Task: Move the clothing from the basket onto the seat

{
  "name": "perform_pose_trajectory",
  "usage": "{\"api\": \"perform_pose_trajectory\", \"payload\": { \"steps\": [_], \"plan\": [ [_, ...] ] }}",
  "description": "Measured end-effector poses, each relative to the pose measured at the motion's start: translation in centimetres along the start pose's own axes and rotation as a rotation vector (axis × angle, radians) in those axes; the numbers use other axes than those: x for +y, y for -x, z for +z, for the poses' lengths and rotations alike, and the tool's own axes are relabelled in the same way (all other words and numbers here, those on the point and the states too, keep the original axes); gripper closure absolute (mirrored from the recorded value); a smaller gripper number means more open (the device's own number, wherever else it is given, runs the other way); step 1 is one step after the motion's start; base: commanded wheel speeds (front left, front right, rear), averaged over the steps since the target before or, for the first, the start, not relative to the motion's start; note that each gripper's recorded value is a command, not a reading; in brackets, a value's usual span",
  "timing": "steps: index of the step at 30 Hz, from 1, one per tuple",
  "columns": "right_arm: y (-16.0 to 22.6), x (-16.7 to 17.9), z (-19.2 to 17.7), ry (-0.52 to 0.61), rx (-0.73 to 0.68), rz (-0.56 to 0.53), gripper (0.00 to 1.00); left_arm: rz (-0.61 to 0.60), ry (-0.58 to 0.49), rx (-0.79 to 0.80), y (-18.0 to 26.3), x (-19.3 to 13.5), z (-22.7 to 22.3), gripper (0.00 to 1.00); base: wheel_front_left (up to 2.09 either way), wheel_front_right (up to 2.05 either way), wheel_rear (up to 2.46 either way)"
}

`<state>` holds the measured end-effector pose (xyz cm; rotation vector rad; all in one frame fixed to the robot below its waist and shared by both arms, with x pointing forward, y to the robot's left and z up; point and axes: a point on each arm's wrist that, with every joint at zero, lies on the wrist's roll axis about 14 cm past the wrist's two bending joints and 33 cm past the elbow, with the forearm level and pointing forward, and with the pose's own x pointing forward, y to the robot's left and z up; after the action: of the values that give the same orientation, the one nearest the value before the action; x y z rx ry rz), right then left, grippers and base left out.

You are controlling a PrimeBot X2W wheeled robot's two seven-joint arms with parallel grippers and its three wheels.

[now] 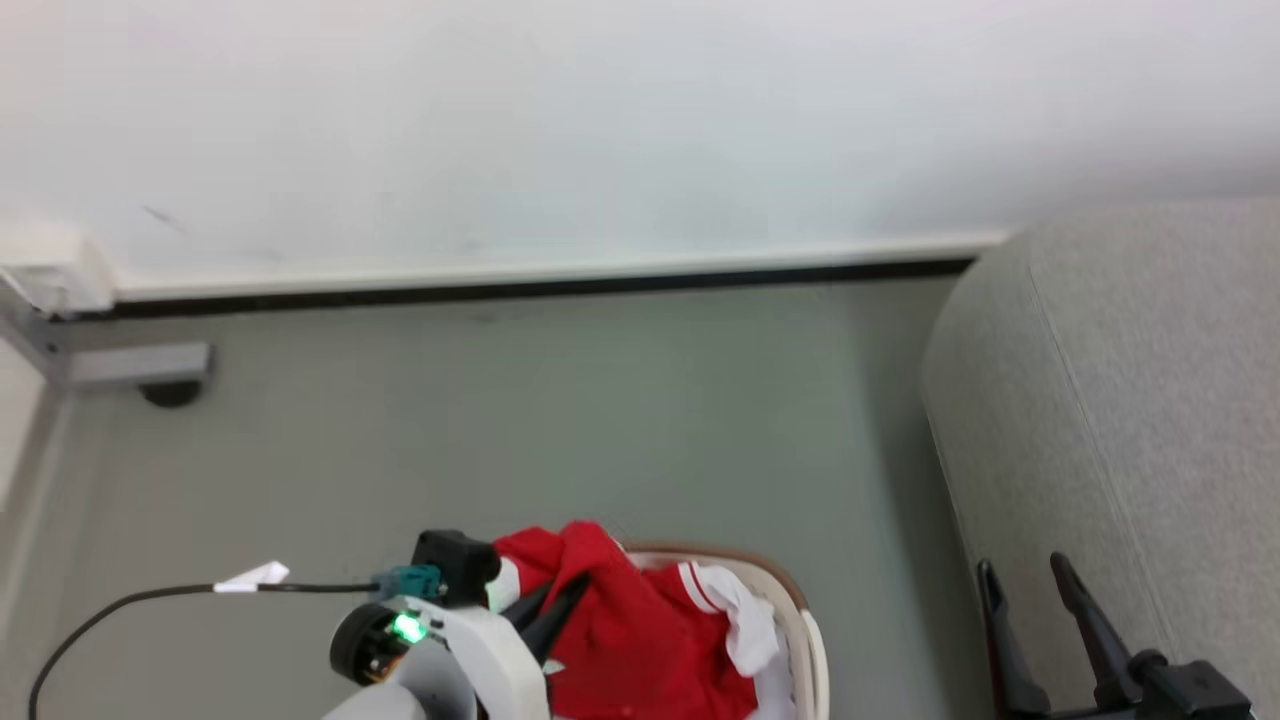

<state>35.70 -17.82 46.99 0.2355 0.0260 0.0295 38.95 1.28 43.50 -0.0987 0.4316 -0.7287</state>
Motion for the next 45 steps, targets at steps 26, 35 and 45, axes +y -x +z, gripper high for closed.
{"api": "perform_pose_trajectory", "payload": {
  "steps": [26,35,45],
  "plan": [
    [1.2,9.1,2.6,0.14,-0.078,0.35,0.0,0.016,-0.114,-0.283,6.1,-3.5,11.9,1.0,0.0,0.0,0.0],
    [0.6,13.7,1.2,0.266,0.04,0.632,0.0,-0.069,-0.142,-0.245,5.5,-6.2,10.9,1.0,0.0,0.0,0.0],
    [0.0,18.2,0.4,0.308,0.118,0.81,0.0,-0.174,-0.162,-0.238,5.2,-10.0,10.5,1.0,0.0,0.0,0.0]
  ]
}}
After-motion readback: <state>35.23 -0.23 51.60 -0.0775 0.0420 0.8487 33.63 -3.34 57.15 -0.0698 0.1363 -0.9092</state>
